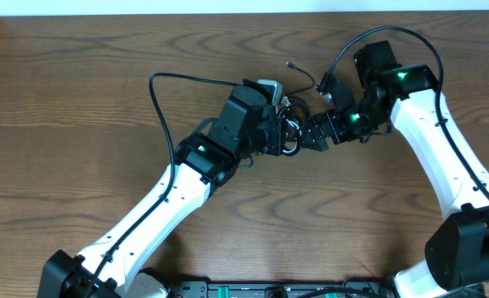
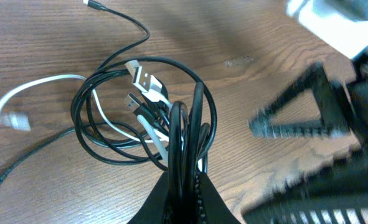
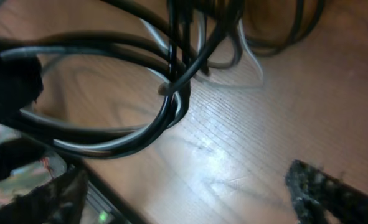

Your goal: Untangle cables

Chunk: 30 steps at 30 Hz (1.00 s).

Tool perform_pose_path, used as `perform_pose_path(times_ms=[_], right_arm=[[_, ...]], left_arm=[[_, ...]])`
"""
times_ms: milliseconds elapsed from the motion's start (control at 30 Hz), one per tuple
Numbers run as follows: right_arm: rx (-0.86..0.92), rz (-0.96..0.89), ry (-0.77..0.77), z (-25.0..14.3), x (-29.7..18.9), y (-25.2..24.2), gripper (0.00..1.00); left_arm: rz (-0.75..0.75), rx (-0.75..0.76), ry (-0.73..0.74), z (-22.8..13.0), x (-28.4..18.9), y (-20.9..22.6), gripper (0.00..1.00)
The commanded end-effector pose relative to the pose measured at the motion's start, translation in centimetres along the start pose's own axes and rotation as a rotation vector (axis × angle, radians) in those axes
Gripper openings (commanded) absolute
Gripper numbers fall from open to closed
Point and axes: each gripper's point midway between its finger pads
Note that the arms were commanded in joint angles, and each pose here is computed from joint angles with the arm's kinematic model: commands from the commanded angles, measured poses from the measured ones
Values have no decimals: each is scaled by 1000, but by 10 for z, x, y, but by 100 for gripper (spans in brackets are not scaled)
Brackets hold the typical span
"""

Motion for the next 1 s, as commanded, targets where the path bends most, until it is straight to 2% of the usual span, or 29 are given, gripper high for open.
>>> perform_pose_path(times_ms=[0,100,133,233,300,333,400,500,600,633,667,800,900,967], right_arm=[[-33,-128,-80,20,-11,-17,90],[-24,-180,-130,32,-13,-27,72],[4,-176,-148,37,-13,-25,69],[27,-162,-145,37,-10,-18,71],[38,-82,-148,38,-5,0,70],[64,-43,-152,40,-4,8,63],[154,-58,-147,39,-1,9,21],[211,-223,-154,38,-4,-18,5],[213,-289,-162,39,-6,-29,1],[221,-367,-155,35,-9,-42,1],[252,-455,-143,29,-15,-56,1],[428,-795,-113,-3,-53,-111,1],[557,-956,-111,-27,-83,-143,1],[709,-1062,-118,-53,-112,-172,1]], left_arm=[[-65,2,4,2,-6,-14,8],[-116,15,-1,4,-17,-26,8],[-128,20,-19,8,-25,-30,8],[-132,22,-25,9,-27,-32,8],[-133,21,-25,9,-27,-32,8],[-136,22,-23,8,-28,-32,8],[-142,22,-18,8,-28,-33,8],[-160,22,-3,4,-33,-37,8],[-131,52,28,-5,-39,-31,8],[-71,72,44,-11,-40,-19,8],[51,91,60,-18,-43,7,8],[347,78,40,-10,-57,78,8],[434,43,29,0,-60,110,8],[472,-1,20,5,-64,129,8]])
Point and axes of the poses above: each gripper's point midway between its finger pads, its own x axis out along the fingers, its own y axis along the line the jaws close on, z = x × y, and after that the axes turned 6 degrees about -x, right-handed
